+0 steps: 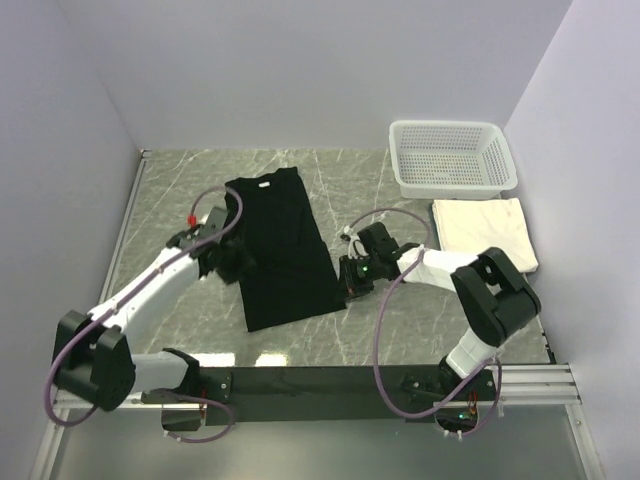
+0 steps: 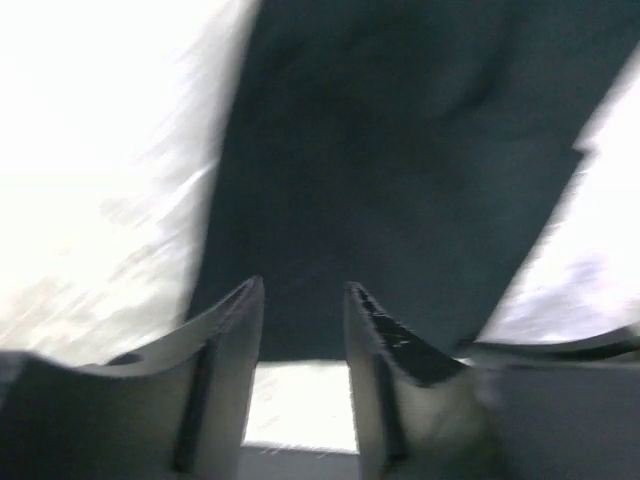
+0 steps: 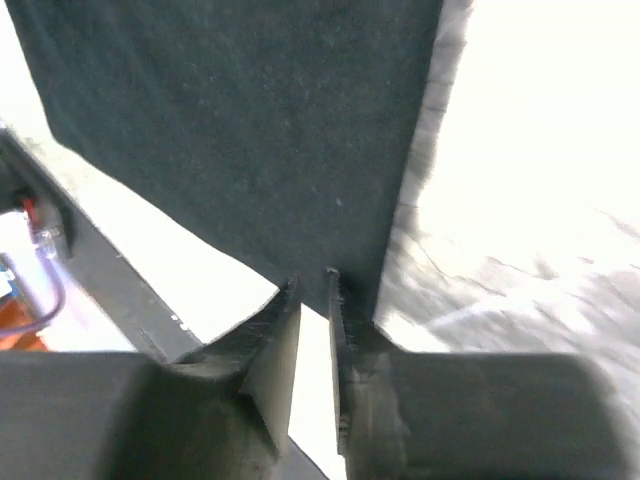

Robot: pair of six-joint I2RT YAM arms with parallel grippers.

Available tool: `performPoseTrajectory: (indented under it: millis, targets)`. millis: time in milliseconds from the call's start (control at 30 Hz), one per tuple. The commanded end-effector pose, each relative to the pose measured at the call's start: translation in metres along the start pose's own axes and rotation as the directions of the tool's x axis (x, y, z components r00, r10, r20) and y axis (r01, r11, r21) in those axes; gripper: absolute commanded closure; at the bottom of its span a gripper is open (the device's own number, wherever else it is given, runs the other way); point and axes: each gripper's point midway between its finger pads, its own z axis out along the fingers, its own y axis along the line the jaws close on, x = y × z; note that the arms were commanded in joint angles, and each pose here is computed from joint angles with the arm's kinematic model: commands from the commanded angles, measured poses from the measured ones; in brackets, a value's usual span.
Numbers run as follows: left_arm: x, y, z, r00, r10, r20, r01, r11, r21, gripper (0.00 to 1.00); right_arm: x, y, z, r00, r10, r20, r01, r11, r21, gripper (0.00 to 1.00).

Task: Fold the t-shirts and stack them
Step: Fold the tshirt

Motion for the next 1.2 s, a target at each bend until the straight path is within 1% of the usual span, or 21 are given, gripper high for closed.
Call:
performPoseTrajectory:
  millis: [0, 33, 67, 100, 133, 167, 200, 233, 267, 300, 333, 367, 400, 433, 467, 633, 667, 800, 867, 1000, 1167]
  targets:
    - [-0.048, -0.059, -0.005, 0.991, 0.032, 0.132, -0.048, 0.992, 0.119, 0.53, -0.031, 0.005, -0.023, 0.991, -0.073, 0.109, 0.063, 0.994, 0.091, 0.73]
    - [-0.053, -0.069, -0.003, 0.990, 0.038, 0.137, -0.057, 0.990, 0.132, 0.52, -0.033, 0.009, -0.030, 0.989, -0.079, 0.124, 0.068, 0.994, 0.091, 0.68]
    - [-0.054, -0.076, 0.012, 0.992, 0.054, 0.117, -0.067, 0.992, 0.110, 0.52, -0.036, 0.009, -0.033, 0.987, -0.082, 0.136, 0.068, 0.993, 0.101, 0.61]
    - [-0.067, -0.095, 0.008, 0.987, 0.074, 0.146, -0.094, 0.986, 0.137, 0.51, -0.039, 0.009, -0.036, 0.985, -0.086, 0.150, 0.069, 0.991, 0.116, 0.59]
    - [-0.075, -0.104, 0.013, 0.983, 0.085, 0.160, -0.107, 0.985, 0.137, 0.51, -0.039, 0.011, -0.041, 0.983, -0.088, 0.158, 0.069, 0.990, 0.120, 0.56]
    - [-0.075, -0.106, 0.033, 0.985, 0.105, 0.138, -0.119, 0.988, 0.097, 0.51, -0.041, 0.012, -0.045, 0.981, -0.090, 0.171, 0.068, 0.989, 0.128, 0.53]
    - [-0.091, -0.125, 0.028, 0.976, 0.124, 0.178, -0.146, 0.983, 0.115, 0.52, -0.040, 0.011, -0.046, 0.981, -0.089, 0.175, 0.065, 0.988, 0.136, 0.52]
    - [-0.096, -0.131, 0.033, 0.973, 0.141, 0.184, -0.161, 0.982, 0.101, 0.54, -0.040, 0.013, -0.051, 0.979, -0.094, 0.182, 0.070, 0.988, 0.134, 0.51]
    - [-0.095, -0.134, 0.052, 0.973, 0.167, 0.159, -0.180, 0.981, 0.074, 0.56, -0.039, 0.013, -0.053, 0.978, -0.094, 0.185, 0.070, 0.988, 0.135, 0.50]
    - [-0.106, -0.151, 0.048, 0.966, 0.183, 0.181, -0.202, 0.974, 0.097, 0.58, -0.038, 0.013, -0.054, 0.978, -0.096, 0.184, 0.071, 0.988, 0.138, 0.50]
    - [-0.110, -0.156, 0.052, 0.965, 0.188, 0.182, -0.207, 0.974, 0.093, 0.59, -0.037, 0.015, -0.057, 0.977, -0.097, 0.189, 0.071, 0.988, 0.138, 0.50]
    - [-0.108, -0.156, 0.067, 0.966, 0.198, 0.166, -0.213, 0.974, 0.072, 0.60, -0.036, 0.016, -0.059, 0.976, -0.095, 0.195, 0.069, 0.988, 0.138, 0.50]
    - [-0.114, -0.165, 0.067, 0.963, 0.200, 0.179, -0.217, 0.973, 0.080, 0.61, -0.033, 0.013, -0.060, 0.976, -0.091, 0.198, 0.063, 0.988, 0.144, 0.50]
    - [-0.117, -0.165, 0.072, 0.960, 0.210, 0.184, -0.225, 0.972, 0.063, 0.61, -0.035, 0.014, -0.064, 0.972, -0.094, 0.216, 0.062, 0.987, 0.150, 0.50]
    - [-0.114, -0.162, 0.085, 0.960, 0.223, 0.169, -0.232, 0.972, 0.040, 0.61, -0.034, 0.014, -0.066, 0.971, -0.088, 0.220, 0.055, 0.986, 0.155, 0.49]
    - [-0.108, -0.167, 0.116, 0.955, 0.268, 0.125, -0.273, 0.962, 0.020, 0.61, -0.032, 0.012, -0.072, 0.967, -0.062, 0.245, 0.019, 0.985, 0.174, 0.45]
    - [-0.104, -0.164, 0.126, 0.955, 0.277, 0.109, -0.279, 0.960, 0.009, 0.61, -0.032, 0.012, -0.072, 0.967, -0.059, 0.246, 0.016, 0.985, 0.173, 0.44]
    - [-0.092, -0.165, 0.147, 0.951, 0.299, 0.076, -0.301, 0.954, 0.010, 0.61, -0.032, 0.012, -0.073, 0.965, -0.050, 0.256, 0.005, 0.985, 0.174, 0.44]
    - [-0.085, -0.168, 0.156, 0.952, 0.302, 0.056, -0.303, 0.953, 0.018, 0.63, -0.032, 0.011, -0.075, 0.964, -0.049, 0.260, 0.002, 0.984, 0.180, 0.44]
    - [-0.071, -0.173, 0.167, 0.956, 0.293, 0.022, -0.294, 0.955, 0.032, 0.70, -0.034, 0.009, -0.076, 0.964, -0.054, 0.260, 0.002, 0.981, 0.195, 0.44]
    - [-0.045, -0.189, 0.171, 0.960, 0.279, -0.016, -0.277, 0.956, 0.100, 0.73, -0.033, 0.009, -0.075, 0.964, -0.052, 0.260, 0.000, 0.981, 0.195, 0.44]
